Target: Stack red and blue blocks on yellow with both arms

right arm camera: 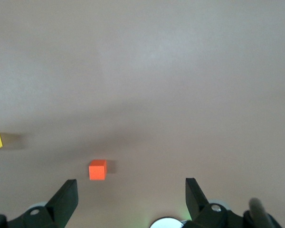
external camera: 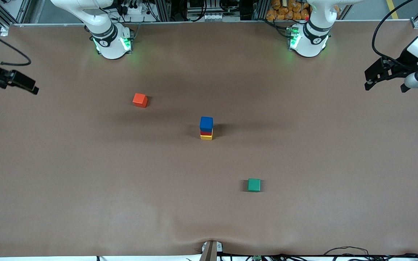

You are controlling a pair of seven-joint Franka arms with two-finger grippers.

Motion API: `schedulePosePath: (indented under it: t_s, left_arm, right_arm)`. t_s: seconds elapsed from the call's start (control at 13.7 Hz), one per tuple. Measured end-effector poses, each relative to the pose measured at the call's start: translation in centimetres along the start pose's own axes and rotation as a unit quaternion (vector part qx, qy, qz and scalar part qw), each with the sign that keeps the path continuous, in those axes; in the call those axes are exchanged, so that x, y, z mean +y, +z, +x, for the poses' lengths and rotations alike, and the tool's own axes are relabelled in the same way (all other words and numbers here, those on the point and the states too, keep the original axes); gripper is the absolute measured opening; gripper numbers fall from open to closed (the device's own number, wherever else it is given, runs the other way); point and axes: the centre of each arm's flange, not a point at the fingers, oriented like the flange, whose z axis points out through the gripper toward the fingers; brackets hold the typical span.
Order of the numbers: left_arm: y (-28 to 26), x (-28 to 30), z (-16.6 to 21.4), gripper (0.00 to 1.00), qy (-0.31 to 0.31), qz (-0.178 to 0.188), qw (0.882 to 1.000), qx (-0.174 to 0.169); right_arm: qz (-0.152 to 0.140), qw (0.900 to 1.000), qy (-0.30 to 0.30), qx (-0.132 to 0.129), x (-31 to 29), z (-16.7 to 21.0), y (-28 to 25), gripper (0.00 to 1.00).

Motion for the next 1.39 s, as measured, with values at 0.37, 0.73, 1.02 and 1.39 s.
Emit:
schedulePosePath:
  t_s: [0.37, 0.73, 1.02, 1.39]
  left_arm:
    - [-1.0, 0.0, -0.3, 1.0, 0.0, -0.002, 1.0, -0.006]
    - [-1.6, -0.5, -0.7, 1.0, -0.013, -0.029, 0.999, -0.015]
    - [-1.7, -0.8, -0.9, 1.0, -0.015, -0.029, 0.999, -0.023]
    - [-3.1, -0.5, -1.6, 1.0, -0.01, -0.02, 0.999, -0.033]
  right_arm:
    - [0.003, 1.0, -0.007, 0.019, -0.2, -0.8, -1.1, 1.0]
    - [0.004, 0.999, -0.027, 0.028, 0.3, -0.9, -2.6, 1.0]
    - [0.005, 0.999, -0.028, 0.029, 0.4, -0.7, -2.5, 1.0]
    - [0.004, 0.997, -0.066, 0.037, 0.4, -0.6, -2.7, 1.0]
